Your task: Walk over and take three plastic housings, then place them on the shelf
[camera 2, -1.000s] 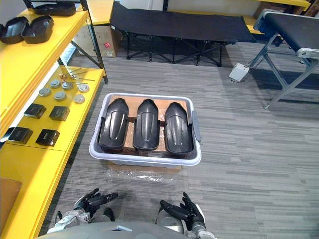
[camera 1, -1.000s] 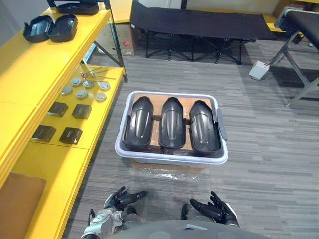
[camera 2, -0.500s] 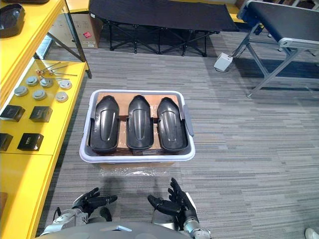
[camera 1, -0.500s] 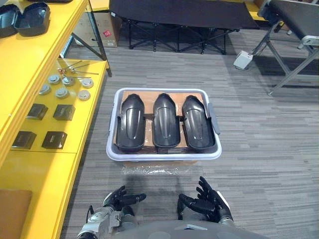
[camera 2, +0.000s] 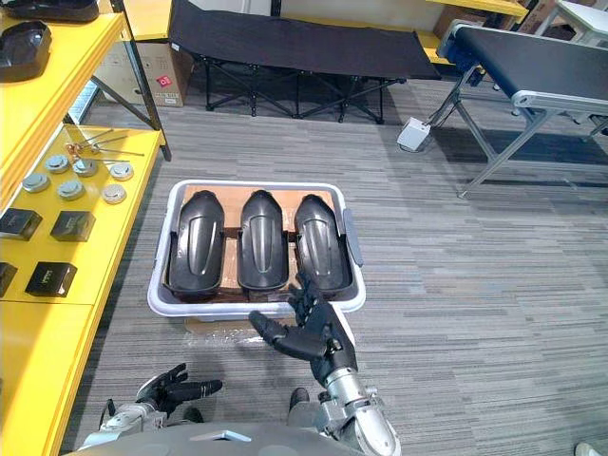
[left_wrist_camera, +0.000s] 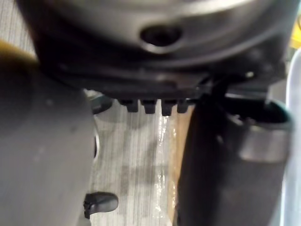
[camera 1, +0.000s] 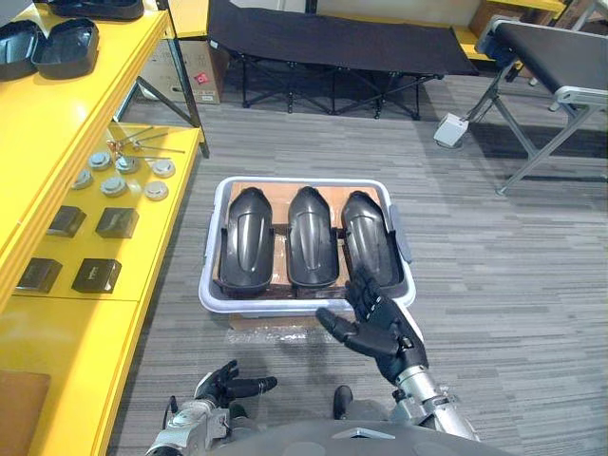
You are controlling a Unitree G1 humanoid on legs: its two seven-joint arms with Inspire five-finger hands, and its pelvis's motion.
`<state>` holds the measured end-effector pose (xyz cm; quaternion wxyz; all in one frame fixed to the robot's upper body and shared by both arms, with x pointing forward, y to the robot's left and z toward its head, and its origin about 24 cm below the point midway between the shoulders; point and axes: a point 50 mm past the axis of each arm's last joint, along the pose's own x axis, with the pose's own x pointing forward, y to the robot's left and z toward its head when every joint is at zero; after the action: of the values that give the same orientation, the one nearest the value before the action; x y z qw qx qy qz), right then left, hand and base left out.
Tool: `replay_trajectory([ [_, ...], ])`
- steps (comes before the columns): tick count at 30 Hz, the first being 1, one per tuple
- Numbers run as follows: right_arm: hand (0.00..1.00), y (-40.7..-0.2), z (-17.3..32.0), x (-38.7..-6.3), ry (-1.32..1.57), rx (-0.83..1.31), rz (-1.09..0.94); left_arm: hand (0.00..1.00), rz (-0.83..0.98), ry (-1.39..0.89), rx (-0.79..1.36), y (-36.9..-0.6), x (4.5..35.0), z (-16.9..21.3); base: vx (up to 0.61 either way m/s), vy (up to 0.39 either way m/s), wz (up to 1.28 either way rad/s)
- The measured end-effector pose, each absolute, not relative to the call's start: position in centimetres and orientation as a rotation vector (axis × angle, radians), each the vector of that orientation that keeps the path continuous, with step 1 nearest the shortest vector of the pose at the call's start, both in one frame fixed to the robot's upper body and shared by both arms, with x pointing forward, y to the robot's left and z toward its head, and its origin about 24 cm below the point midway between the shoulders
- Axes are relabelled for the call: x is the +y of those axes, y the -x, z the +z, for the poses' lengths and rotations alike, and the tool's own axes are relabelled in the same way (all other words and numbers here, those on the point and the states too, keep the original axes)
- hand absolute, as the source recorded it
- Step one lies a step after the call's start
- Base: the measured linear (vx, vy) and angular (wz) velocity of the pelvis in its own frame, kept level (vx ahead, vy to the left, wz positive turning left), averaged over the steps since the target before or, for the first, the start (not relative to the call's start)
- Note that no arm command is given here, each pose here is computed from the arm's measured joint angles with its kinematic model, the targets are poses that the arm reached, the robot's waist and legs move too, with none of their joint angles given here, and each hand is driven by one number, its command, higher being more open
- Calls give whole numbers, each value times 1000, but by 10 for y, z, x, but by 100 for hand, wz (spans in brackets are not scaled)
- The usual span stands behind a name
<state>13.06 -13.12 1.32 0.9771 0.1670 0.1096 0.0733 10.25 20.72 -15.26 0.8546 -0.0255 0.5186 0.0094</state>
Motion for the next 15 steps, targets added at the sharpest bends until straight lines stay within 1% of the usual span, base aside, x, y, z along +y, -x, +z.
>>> replay_trajectory([
  [2, 100, -137, 16, -136, -321, 209, 105, 100, 22, 56, 1092, -102, 208, -153, 0, 0, 0],
  [5, 100, -148, 17, -151, -281, 209, -22, 100, 42, 77, 1088, -100, 210, -152, 0, 0, 0],
  [7, 100, -157, 16, -168, -247, 198, -136, 100, 49, 85, 1087, -99, 211, -152, 0, 0, 0],
  [9, 100, -167, 17, -189, -215, 173, -259, 100, 53, 99, 1073, -101, 211, -151, -14, 7, 2],
  [11, 100, -184, 26, -226, -176, 105, -441, 100, 44, 100, 1027, -109, 210, -148, -48, 20, 5],
  [15, 100, -204, 36, -276, -106, 54, -657, 100, 71, 117, 942, -124, 214, -140, -85, -5, 9],
])
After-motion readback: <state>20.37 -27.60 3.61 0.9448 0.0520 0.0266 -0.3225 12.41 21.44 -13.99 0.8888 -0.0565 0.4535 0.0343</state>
